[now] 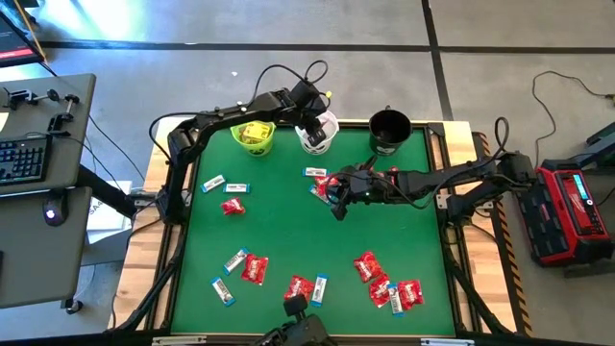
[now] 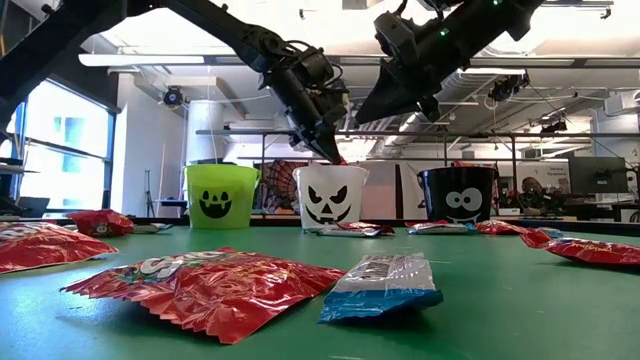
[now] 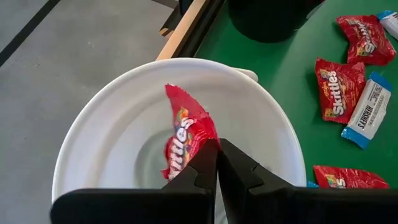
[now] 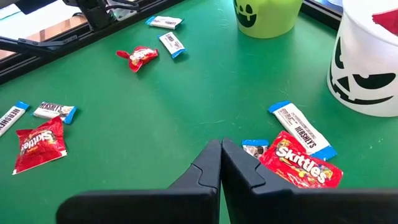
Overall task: Sort candy by brand, put in halloween buckets
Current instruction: Put the red candy into the white bucket
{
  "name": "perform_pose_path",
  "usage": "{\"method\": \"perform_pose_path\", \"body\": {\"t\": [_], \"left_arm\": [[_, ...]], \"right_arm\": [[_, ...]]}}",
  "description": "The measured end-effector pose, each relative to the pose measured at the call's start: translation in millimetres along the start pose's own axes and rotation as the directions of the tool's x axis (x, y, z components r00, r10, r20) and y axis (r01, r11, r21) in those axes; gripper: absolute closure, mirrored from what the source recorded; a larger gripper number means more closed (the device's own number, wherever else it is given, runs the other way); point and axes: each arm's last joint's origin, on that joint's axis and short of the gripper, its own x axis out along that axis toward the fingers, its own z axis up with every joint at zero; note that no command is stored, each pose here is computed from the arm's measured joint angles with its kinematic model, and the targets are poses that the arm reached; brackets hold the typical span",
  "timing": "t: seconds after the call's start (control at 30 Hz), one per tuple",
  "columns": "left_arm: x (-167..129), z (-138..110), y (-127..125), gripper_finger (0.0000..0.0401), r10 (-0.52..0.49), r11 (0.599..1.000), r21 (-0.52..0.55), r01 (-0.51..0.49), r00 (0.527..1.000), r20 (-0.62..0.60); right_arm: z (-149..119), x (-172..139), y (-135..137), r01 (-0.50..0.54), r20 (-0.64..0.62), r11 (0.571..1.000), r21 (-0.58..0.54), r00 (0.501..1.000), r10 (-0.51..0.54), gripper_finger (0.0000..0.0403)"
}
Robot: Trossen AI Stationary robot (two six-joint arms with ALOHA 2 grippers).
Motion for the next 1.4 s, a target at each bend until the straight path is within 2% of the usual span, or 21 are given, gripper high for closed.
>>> {"method": "perform_pose_path", "body": {"t": [0.47,0.57,0.77,1.17,1.4], "left_arm": [[-2.7,-0.4,-0.3,0.0331,0.002,1.000,0.000,-0.002,1.000,-0.008],[-8.4,0.9,-0.6,0.0343,0.002,1.000,0.002,-0.002,1.000,-0.006],[-26.5,10.0,-0.9,0.0396,0.003,1.000,0.028,-0.005,0.998,0.058],[-63.8,34.1,-8.8,0.0401,0.025,1.000,0.005,-0.027,0.965,0.262],[-70.7,42.8,-17.6,0.0401,0.040,0.999,0.001,-0.043,0.940,0.339]], "right_arm": [[0.1,0.0,-0.3,0.010,0.005,1.000,0.009,1.000,-0.011,0.0403],[0.1,0.0,-0.3,0.010,0.004,1.000,0.008,1.000,-0.010,0.0403],[-5.5,-0.2,-3.0,0.037,-0.051,0.999,0.013,0.998,-0.037,0.0403],[-9.3,-0.9,-3.9,0.060,-0.082,0.998,-0.005,0.995,-0.060,0.0403],[-10.5,-1.0,-4.5,0.063,-0.094,0.997,-0.034,0.993,-0.066,0.0403]]}}
